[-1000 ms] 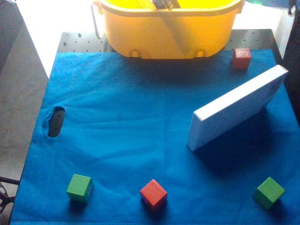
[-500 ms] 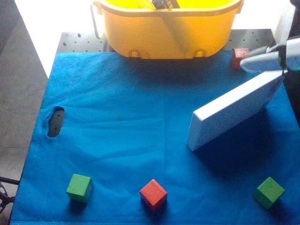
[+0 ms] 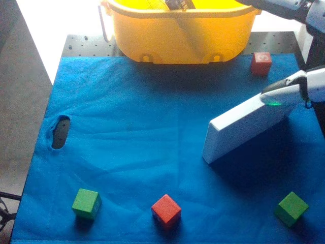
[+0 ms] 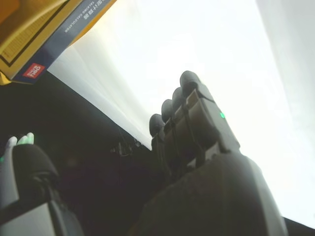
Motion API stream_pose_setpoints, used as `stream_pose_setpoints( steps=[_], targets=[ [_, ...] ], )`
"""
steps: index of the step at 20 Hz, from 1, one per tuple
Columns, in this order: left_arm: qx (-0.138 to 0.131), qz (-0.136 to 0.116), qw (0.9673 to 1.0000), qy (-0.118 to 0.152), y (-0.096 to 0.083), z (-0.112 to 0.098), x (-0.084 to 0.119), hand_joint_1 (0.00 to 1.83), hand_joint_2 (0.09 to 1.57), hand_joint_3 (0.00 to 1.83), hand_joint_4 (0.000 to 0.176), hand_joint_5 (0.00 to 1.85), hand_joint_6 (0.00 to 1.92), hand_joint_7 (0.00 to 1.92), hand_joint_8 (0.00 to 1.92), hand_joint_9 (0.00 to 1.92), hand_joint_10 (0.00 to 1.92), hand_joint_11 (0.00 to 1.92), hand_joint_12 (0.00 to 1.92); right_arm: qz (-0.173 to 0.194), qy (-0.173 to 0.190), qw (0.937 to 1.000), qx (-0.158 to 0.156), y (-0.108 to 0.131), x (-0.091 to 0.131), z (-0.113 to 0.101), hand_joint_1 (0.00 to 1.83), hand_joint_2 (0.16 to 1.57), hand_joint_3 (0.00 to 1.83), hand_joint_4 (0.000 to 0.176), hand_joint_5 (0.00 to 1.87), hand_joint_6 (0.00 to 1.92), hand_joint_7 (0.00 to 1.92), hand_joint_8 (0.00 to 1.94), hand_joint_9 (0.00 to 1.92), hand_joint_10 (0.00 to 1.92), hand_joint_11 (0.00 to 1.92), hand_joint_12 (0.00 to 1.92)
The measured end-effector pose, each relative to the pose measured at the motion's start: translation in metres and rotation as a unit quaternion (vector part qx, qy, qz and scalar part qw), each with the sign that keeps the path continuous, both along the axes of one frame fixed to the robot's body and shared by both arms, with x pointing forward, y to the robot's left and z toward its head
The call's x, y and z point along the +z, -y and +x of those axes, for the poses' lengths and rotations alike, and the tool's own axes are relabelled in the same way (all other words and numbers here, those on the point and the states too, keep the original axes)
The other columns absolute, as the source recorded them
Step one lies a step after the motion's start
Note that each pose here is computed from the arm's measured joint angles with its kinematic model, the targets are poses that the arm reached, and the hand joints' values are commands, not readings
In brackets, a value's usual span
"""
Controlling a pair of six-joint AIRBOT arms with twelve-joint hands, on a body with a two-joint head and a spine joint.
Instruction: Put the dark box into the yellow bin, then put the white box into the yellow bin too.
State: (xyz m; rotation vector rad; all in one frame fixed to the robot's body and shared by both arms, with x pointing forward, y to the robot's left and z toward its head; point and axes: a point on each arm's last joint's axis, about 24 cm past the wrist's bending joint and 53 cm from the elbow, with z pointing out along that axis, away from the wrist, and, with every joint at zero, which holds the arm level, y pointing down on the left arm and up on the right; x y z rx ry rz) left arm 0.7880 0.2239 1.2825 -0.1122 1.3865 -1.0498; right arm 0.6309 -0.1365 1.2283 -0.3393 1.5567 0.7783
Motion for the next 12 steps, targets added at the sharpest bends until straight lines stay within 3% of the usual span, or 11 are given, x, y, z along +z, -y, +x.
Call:
stream_pose_setpoints(
  steps=[1, 2, 3, 4, 5, 6, 7, 10, 11, 12],
  targets=[
    [0.001, 0.004, 1.0000, -0.002, 0.000, 0.000, -0.003, 1.03, 0.78, 0.00, 0.053, 0.32, 0.00, 0.34, 0.00, 0.33, 0.02, 0.34, 0.04, -0.004, 0.000, 1.0000, 0.005, -0.004, -0.002, -0.003, 0.20, 0.86, 0.01, 0.048, 0.00, 0.00, 0.21, 0.00, 0.13, 0.00, 0.00, 0.30],
    [0.002, 0.006, 1.0000, -0.005, -0.001, 0.001, -0.005, 1.04, 0.79, 0.00, 0.050, 0.31, 0.00, 0.32, 0.00, 0.31, 0.01, 0.31, 0.03, -0.007, -0.003, 0.9999, 0.007, -0.005, -0.003, -0.004, 0.13, 0.91, 0.03, 0.024, 0.00, 0.00, 0.20, 0.00, 0.13, 0.00, 0.00, 0.29],
    [0.003, 0.006, 1.0000, -0.007, -0.001, 0.001, -0.007, 1.04, 0.79, 0.00, 0.039, 0.32, 0.00, 0.33, 0.01, 0.33, 0.01, 0.34, 0.04, -0.012, -0.002, 0.9999, 0.009, -0.006, -0.005, -0.005, 0.09, 0.92, 0.02, 0.035, 0.00, 0.00, 0.19, 0.00, 0.12, 0.00, 0.00, 0.23],
    [0.004, 0.007, 0.9999, -0.008, -0.001, 0.001, -0.008, 1.05, 0.79, 0.00, 0.038, 0.31, 0.00, 0.32, 0.00, 0.32, 0.01, 0.33, 0.04, -0.017, -0.006, 0.9998, 0.010, -0.006, -0.007, -0.006, 0.09, 0.95, 0.01, 0.073, 0.00, 0.00, 0.16, 0.00, 0.09, 0.00, 0.00, 0.14],
    [0.005, 0.006, 0.9999, -0.008, -0.002, 0.001, -0.008, 1.04, 0.79, 0.00, 0.036, 0.31, 0.00, 0.33, 0.01, 0.33, 0.01, 0.33, 0.04, -0.019, -0.008, 0.9997, 0.009, -0.006, -0.009, -0.005, 0.05, 0.95, 0.01, 0.082, 0.00, 0.00, 0.15, 0.00, 0.09, 0.00, 0.02, 0.13],
    [0.006, 0.006, 0.9999, -0.008, -0.002, 0.001, -0.008, 1.03, 0.79, 0.00, 0.040, 0.30, 0.00, 0.33, 0.00, 0.32, 0.01, 0.33, 0.04, -0.024, -0.009, 0.9996, 0.011, -0.007, -0.011, -0.006, 0.07, 0.92, 0.00, 0.068, 0.00, 0.00, 0.14, 0.00, 0.09, 0.00, 0.01, 0.13],
    [0.006, 0.005, 0.9999, -0.008, -0.002, 0.002, -0.008, 1.02, 0.79, 0.00, 0.037, 0.29, 0.00, 0.33, 0.00, 0.32, 0.01, 0.32, 0.04, -0.027, -0.010, 0.9995, 0.012, -0.008, -0.012, -0.007, 0.11, 0.90, 0.00, 0.067, 0.00, 0.00, 0.14, 0.00, 0.08, 0.00, 0.00, 0.11],
    [0.007, 0.006, 0.9999, -0.014, -0.002, 0.002, -0.013, 1.03, 0.79, 0.00, 0.040, 0.29, 0.00, 0.33, 0.00, 0.32, 0.00, 0.33, 0.04, -0.038, -0.016, 0.9990, 0.018, -0.012, -0.019, -0.009, 0.15, 0.90, 0.00, 0.110, 0.00, 0.00, 0.11, 0.00, 0.09, 0.01, 0.03, 0.09],
    [0.008, 0.007, 0.9998, -0.015, -0.002, 0.002, -0.014, 1.02, 0.79, 0.00, 0.051, 0.27, 0.00, 0.32, 0.00, 0.32, 0.00, 0.32, 0.04, -0.042, -0.020, 0.9987, 0.021, -0.015, -0.022, -0.010, 0.15, 0.83, 0.00, 0.146, 0.00, 0.00, 0.15, 0.00, 0.09, 0.00, 0.04, 0.11],
    [0.007, 0.007, 0.9998, -0.015, -0.002, 0.002, -0.014, 1.02, 0.79, 0.00, 0.051, 0.27, 0.00, 0.32, 0.00, 0.32, 0.00, 0.32, 0.04, -0.045, -0.024, 0.9985, 0.022, -0.016, -0.025, -0.010, 0.15, 0.83, 0.00, 0.146, 0.00, 0.00, 0.15, 0.00, 0.09, 0.00, 0.04, 0.11]
  ],
)
